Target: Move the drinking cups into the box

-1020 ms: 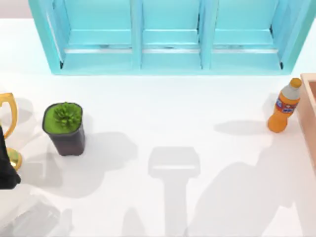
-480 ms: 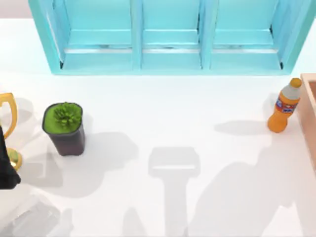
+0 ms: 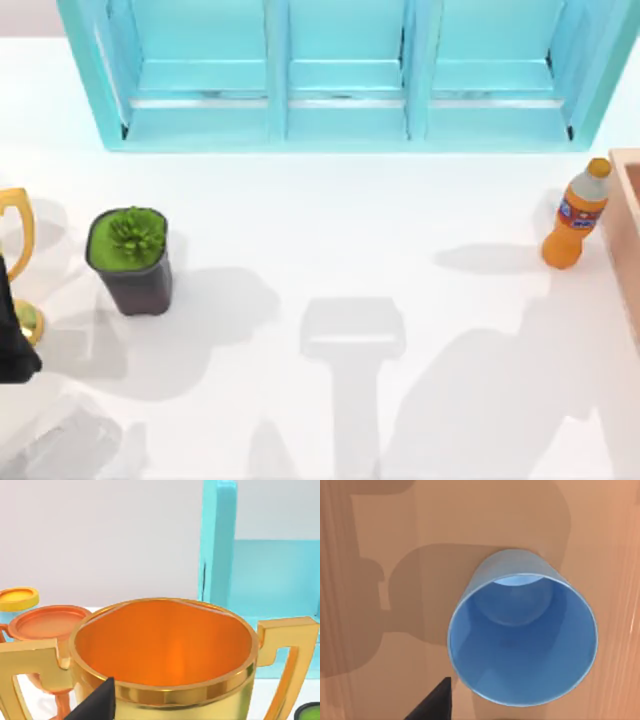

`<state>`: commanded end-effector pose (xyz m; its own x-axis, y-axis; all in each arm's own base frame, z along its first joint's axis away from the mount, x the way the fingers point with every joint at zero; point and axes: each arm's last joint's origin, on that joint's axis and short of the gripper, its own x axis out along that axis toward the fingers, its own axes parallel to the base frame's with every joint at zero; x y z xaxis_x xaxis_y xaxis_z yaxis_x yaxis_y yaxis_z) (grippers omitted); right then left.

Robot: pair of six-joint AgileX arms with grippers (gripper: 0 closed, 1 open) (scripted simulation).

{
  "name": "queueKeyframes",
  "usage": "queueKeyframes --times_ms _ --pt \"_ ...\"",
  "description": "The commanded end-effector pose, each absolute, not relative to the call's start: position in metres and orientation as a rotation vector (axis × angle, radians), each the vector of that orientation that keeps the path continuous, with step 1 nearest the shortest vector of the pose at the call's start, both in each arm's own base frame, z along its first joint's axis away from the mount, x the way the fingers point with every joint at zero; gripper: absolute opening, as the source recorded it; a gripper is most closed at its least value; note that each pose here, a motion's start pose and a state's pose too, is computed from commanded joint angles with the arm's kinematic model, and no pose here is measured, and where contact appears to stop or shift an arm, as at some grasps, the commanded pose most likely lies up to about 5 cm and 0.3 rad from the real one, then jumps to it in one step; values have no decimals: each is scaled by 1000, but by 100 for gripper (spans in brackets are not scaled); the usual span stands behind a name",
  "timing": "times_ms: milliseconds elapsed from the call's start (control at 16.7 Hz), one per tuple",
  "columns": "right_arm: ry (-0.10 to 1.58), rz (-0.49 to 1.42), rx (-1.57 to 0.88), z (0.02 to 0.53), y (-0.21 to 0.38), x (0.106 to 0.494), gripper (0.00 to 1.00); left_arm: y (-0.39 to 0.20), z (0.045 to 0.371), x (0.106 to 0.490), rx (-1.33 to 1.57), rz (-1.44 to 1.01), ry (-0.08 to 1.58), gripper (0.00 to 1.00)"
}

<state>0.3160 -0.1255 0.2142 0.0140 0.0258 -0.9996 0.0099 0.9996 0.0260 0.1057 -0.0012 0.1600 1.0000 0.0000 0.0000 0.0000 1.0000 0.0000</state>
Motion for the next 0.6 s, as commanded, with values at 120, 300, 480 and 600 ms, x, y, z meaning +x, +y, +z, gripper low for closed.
queueKeyframes --times_ms 120,300,480,600 --pt "1557 12 28 214 -125 316 100 -1 160 106 0 0 0 100" --pt "1557 11 30 214 -126 316 100 -1 160 106 0 0 0 100" --pt "1559 9 33 224 -128 317 100 -1 160 106 0 0 0 100" --pt "1556 6 33 242 -129 320 100 -1 160 106 0 0 0 100"
